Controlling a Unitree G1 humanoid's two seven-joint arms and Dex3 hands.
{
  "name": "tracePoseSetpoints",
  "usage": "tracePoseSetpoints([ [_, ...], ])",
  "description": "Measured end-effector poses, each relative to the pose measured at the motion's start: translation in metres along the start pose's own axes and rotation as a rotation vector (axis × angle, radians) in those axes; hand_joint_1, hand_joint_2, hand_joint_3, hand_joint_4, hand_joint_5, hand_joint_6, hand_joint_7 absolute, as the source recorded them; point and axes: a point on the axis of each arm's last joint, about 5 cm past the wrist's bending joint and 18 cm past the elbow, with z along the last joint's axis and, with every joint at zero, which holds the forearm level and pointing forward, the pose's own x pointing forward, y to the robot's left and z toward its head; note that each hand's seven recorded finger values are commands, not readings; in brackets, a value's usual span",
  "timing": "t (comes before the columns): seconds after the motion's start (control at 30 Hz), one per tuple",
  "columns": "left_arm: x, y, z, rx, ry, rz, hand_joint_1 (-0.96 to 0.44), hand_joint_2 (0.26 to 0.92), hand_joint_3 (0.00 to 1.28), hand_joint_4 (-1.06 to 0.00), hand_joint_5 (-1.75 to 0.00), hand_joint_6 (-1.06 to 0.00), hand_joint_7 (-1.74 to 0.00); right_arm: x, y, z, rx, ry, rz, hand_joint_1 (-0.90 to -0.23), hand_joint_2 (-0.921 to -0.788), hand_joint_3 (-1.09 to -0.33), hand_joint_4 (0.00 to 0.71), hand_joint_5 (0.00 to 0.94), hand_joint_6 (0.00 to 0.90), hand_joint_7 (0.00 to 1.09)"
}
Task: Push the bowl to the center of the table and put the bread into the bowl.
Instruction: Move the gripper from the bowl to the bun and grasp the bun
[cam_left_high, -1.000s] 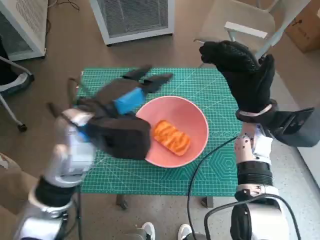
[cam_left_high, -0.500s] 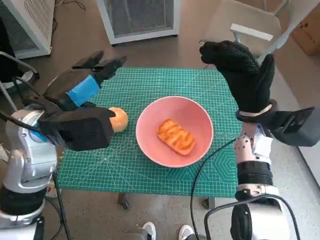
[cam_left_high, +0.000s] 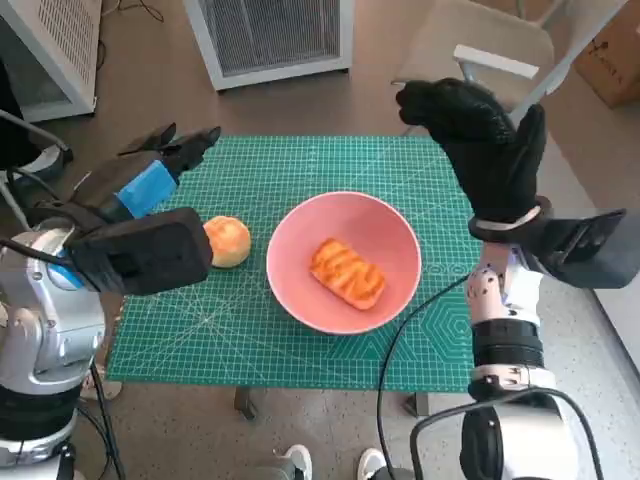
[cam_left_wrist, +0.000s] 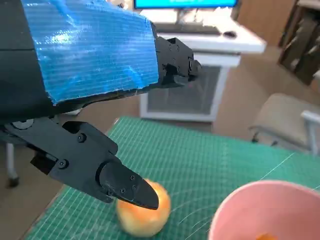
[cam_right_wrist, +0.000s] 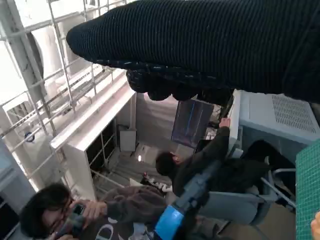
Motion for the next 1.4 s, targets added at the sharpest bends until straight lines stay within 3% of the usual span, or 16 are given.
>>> tracePoseSetpoints([
  [0.63,0.014,-0.012,-0.009,-0.011,0.067,-0.089,-0.25,0.743,0.0,0.0,0.0,-0.15,0.0,0.0007,-0.001,0.0,0.0,0.002,0.006,-0.632,-0.921,-0.681,0.235,0.001,0.018,0.59],
  [0.93,0.035,-0.034,-0.015,-0.022,0.125,-0.199,-0.27,0.742,0.0,0.0,0.0,-0.15,-0.01,0.0015,-0.002,0.001,-0.006,0.002,0.01,-0.632,-0.921,-0.683,0.235,0.0,0.017,0.59],
  [1.4,0.056,-0.052,-0.02,-0.007,0.194,-0.288,-0.32,0.747,0.0,0.0,0.0,-0.18,-0.01,0.0013,-0.004,0.003,-0.015,0.001,0.01,-0.631,-0.921,-0.684,0.234,0.0,0.014,0.6],
])
